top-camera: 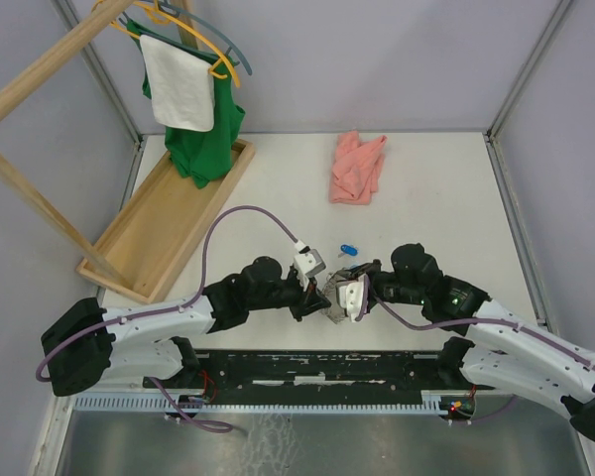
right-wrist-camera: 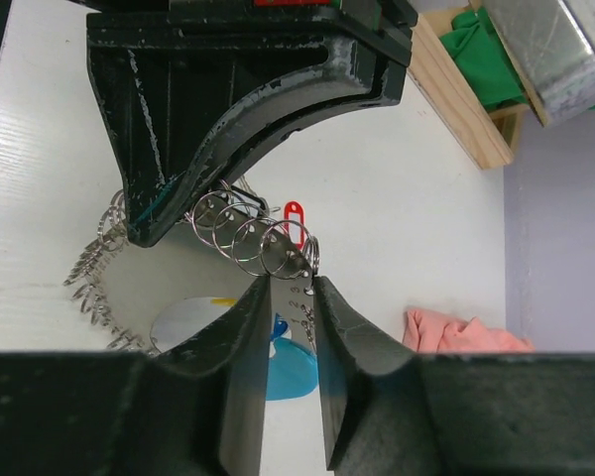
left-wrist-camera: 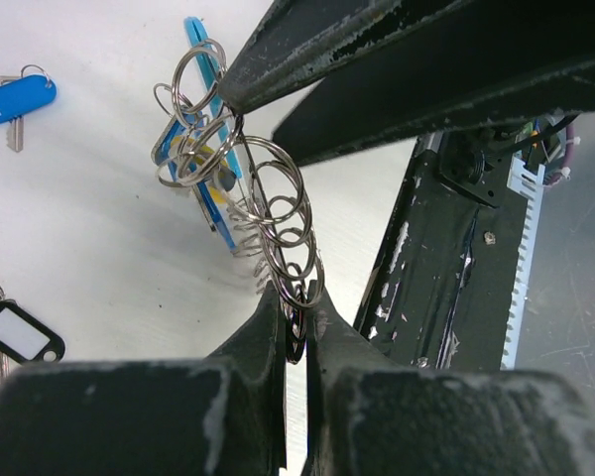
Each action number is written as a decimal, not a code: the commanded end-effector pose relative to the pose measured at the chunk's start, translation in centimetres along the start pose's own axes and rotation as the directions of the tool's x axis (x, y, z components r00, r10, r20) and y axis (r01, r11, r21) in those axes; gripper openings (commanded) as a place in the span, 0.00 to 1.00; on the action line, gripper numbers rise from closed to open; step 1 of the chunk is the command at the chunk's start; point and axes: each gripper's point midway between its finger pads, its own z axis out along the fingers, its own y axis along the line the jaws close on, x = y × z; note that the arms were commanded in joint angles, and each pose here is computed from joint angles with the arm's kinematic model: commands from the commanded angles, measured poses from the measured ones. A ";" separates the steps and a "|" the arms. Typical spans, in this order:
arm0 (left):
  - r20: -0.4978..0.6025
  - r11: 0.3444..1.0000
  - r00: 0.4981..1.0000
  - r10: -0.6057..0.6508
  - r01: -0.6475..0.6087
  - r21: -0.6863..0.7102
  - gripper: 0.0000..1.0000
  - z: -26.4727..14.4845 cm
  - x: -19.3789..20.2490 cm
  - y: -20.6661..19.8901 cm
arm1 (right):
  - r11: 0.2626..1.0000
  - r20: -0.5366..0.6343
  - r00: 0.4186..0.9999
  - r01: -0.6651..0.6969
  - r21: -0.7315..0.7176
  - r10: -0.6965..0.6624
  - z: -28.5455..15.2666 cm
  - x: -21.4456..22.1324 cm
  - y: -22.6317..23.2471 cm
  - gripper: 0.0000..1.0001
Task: Put the keys on the keyring
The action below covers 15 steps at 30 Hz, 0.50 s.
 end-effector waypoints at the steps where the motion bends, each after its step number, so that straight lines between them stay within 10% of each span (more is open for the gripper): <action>1: 0.146 0.995 0.989 0.024 -0.037 0.087 0.03 0.1 -5.5 -2.3 | 0.999 0.034 0.999 0.020 0.029 -0.021 0.2 -0.8 -0.6 0.27; 15: 0.091 0.997 0.994 0.060 -0.064 0.043 0.03 0.2 -4.6 -1.3 | 1.000 0.059 0.998 -0.005 -0.001 0.005 -0.7 -2.0 -0.3 0.34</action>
